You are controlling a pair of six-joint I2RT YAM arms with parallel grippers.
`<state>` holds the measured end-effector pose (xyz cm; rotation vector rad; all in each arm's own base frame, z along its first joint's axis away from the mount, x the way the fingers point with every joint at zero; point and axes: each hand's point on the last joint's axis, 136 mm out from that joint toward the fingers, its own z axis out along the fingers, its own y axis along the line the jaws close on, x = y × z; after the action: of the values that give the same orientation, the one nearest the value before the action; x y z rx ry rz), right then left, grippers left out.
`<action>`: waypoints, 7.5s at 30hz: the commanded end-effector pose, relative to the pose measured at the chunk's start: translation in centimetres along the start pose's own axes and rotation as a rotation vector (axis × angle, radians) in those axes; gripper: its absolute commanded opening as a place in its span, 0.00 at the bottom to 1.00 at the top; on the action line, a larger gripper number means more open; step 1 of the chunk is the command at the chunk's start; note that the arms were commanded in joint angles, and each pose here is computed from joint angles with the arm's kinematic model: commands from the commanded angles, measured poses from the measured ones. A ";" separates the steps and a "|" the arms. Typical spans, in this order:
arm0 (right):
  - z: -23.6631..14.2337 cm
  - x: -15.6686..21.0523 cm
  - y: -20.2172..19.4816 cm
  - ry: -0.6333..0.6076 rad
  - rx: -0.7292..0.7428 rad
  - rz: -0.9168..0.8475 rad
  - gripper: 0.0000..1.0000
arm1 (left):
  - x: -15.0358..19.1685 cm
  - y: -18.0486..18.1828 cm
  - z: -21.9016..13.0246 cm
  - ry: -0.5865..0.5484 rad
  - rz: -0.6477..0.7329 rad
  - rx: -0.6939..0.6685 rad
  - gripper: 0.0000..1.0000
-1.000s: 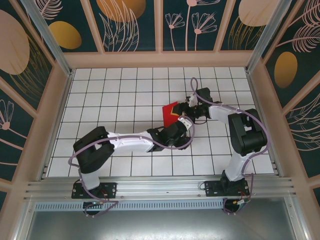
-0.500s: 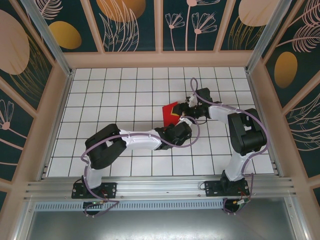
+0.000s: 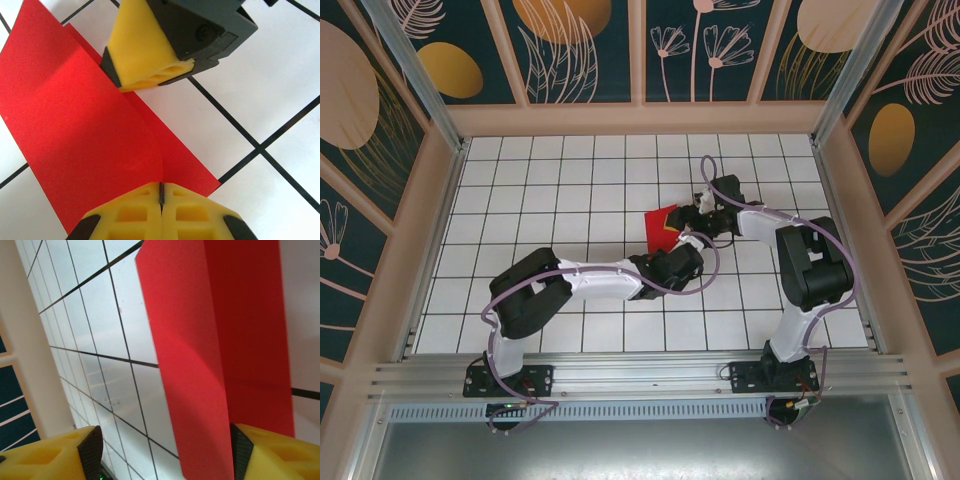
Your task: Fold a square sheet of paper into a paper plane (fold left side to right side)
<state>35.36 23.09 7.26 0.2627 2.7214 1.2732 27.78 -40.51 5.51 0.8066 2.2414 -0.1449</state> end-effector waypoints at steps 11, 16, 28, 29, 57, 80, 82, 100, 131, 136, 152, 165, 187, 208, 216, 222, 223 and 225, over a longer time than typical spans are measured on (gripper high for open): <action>-8.9 -3.2 3.2 -0.387 0.000 -0.185 0.85 | -2.3 1.2 -2.5 -0.033 -0.332 0.301 0.00; -9.4 -1.0 1.2 -0.401 0.032 -0.172 0.77 | -2.3 2.0 -2.6 -0.015 -0.422 0.396 0.00; -2.7 5.4 -3.1 -0.213 0.115 -0.096 0.07 | -0.2 5.1 -2.7 0.016 -0.478 0.340 0.00; -2.3 5.6 -3.3 -0.202 0.123 -0.089 0.06 | -0.2 5.2 -2.7 0.016 -0.475 0.336 0.00; 1.0 8.4 -8.4 -0.010 0.314 -0.014 0.00 | 2.0 8.0 0.6 0.112 -0.434 0.185 0.00; 1.1 8.6 -8.6 -0.001 0.320 -0.021 0.00 | 2.9 8.7 3.0 0.137 -0.400 0.140 0.00; 1.1 8.7 -8.6 0.002 0.321 -0.022 0.00 | 2.9 8.8 3.1 0.137 -0.394 0.133 0.00; 1.1 8.8 -8.9 0.008 0.333 -0.024 0.00 | 3.4 9.0 3.7 0.150 -0.378 0.117 0.00; 0.6 3.4 0.7 -0.146 -0.049 -0.108 0.00 | 5.8 8.2 4.5 0.248 -0.356 0.131 0.00; 2.1 3.0 1.1 -0.125 -0.072 -0.107 0.00 | 5.9 8.2 4.5 0.249 -0.357 0.129 0.00; 4.7 2.9 -1.1 -0.070 0.031 -0.109 0.00 | 5.9 8.1 4.6 0.251 -0.356 0.133 0.00; 4.7 3.4 -3.7 -0.059 0.149 -0.112 0.00 | 5.8 8.1 4.6 0.251 -0.353 0.136 0.00; 5.1 4.3 -5.8 -0.020 0.220 -0.075 0.00 | -1.4 10.1 -2.4 0.057 -0.435 0.138 0.29; 5.2 4.6 -5.7 -0.012 0.210 -0.078 0.00 | 2.8 3.6 0.5 0.228 -0.569 0.496 0.12; 5.2 4.6 -5.8 -0.009 0.215 -0.081 0.00 | 4.7 3.0 1.0 0.272 -0.573 0.512 0.11; 5.2 4.5 -5.9 -0.007 0.220 -0.081 0.00 | 5.8 3.4 1.5 0.297 -0.575 0.472 0.11; 5.2 4.6 -5.9 -0.005 0.221 -0.082 0.00 | 5.9 3.5 1.5 0.299 -0.575 0.467 0.11; 5.2 4.6 -5.9 -0.005 0.223 -0.082 0.00 | 6.0 3.6 1.5 0.299 -0.574 0.459 0.11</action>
<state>32.58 25.10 1.70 0.1557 2.7359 1.0395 27.80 -35.76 1.80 0.4234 2.6909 -0.9147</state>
